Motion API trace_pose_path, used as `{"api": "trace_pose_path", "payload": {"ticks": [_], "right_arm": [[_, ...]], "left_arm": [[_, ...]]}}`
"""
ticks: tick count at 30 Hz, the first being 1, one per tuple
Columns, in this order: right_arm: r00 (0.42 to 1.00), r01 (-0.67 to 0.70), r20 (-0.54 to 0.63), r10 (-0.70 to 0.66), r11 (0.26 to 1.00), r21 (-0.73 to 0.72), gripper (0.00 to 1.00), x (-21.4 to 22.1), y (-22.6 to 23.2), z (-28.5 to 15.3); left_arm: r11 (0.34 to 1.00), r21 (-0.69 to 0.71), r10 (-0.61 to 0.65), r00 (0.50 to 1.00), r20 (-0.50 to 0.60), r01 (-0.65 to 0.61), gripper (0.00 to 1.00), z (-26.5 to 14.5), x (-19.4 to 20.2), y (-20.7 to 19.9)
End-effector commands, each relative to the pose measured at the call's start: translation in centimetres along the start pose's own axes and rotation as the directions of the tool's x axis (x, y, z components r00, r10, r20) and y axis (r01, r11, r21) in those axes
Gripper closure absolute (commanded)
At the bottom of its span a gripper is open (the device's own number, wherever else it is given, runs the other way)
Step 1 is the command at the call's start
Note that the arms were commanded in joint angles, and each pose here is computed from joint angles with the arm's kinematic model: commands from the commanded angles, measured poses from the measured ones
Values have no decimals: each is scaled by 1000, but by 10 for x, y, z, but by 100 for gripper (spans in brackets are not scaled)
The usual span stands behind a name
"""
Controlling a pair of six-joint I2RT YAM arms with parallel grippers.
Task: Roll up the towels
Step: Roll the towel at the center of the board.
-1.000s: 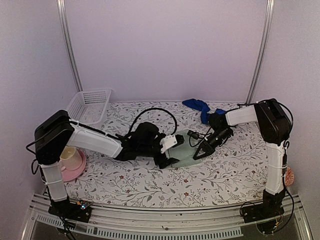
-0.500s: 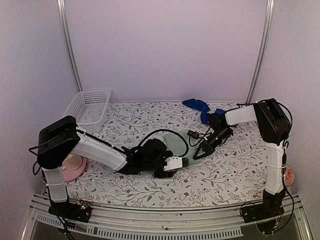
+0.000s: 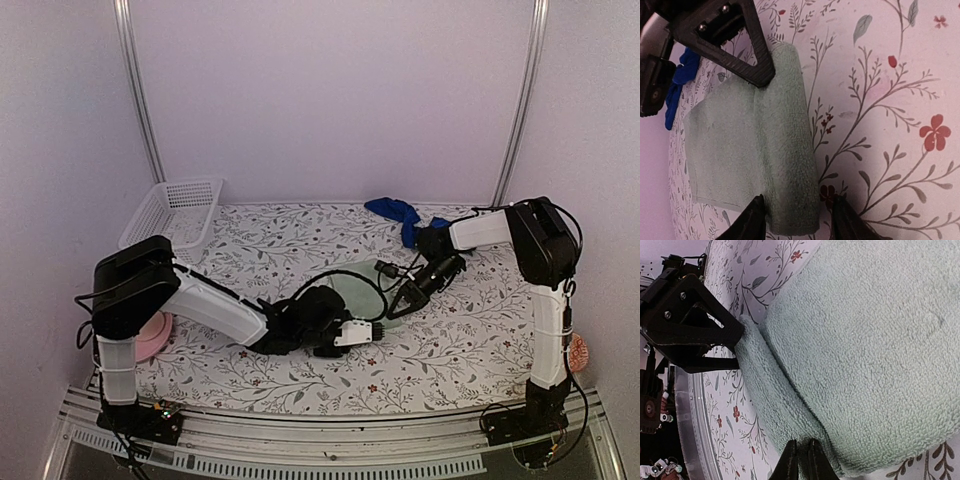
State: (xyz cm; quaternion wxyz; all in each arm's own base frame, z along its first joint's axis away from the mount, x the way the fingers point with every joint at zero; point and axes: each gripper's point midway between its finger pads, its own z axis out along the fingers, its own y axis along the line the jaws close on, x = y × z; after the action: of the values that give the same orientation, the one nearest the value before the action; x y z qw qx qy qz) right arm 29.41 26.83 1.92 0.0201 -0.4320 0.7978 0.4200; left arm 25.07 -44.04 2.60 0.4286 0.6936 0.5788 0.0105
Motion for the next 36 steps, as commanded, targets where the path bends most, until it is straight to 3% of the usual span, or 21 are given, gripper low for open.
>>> {"api": "trace_pose_path", "payload": {"ticks": [1,4,10,14,19,24,30,33,36], "right_arm": [[998,-24,-58,26,999,35,89,16,-17,9],[998,-22,-57,24,999,30,89,15,-16,9],[999,18,-34,-17,1000,16,87,8,-6,2],[992,127,3,-127,991,47,82,-5,9,-16],[934,337,66,-351,927,163,67,-22,34,-44],[823,510,77,-563,792,334,44,-23,46,-60],[556,764,-18,-831,503,405,20,6,72,-41],[409,850,-77,-909,349,394,18,19,83,-27],[360,861,-114,-926,283,422,17,11,84,-20]], "left_arm": [[998,52,49,994,-94,-44,57,12,22,-23],[997,66,51,993,-102,-44,67,14,25,-27],[996,88,28,996,-84,-20,100,11,22,-30],[993,118,-20,998,-59,27,100,8,18,-31],[977,177,-117,993,-7,117,100,-1,12,-26],[955,229,-198,980,32,186,100,-10,8,-19],[900,322,-322,946,38,294,100,-12,7,-13],[864,370,-381,924,32,343,100,-14,7,-9],[836,404,-416,909,25,371,100,-16,6,-5]]}}
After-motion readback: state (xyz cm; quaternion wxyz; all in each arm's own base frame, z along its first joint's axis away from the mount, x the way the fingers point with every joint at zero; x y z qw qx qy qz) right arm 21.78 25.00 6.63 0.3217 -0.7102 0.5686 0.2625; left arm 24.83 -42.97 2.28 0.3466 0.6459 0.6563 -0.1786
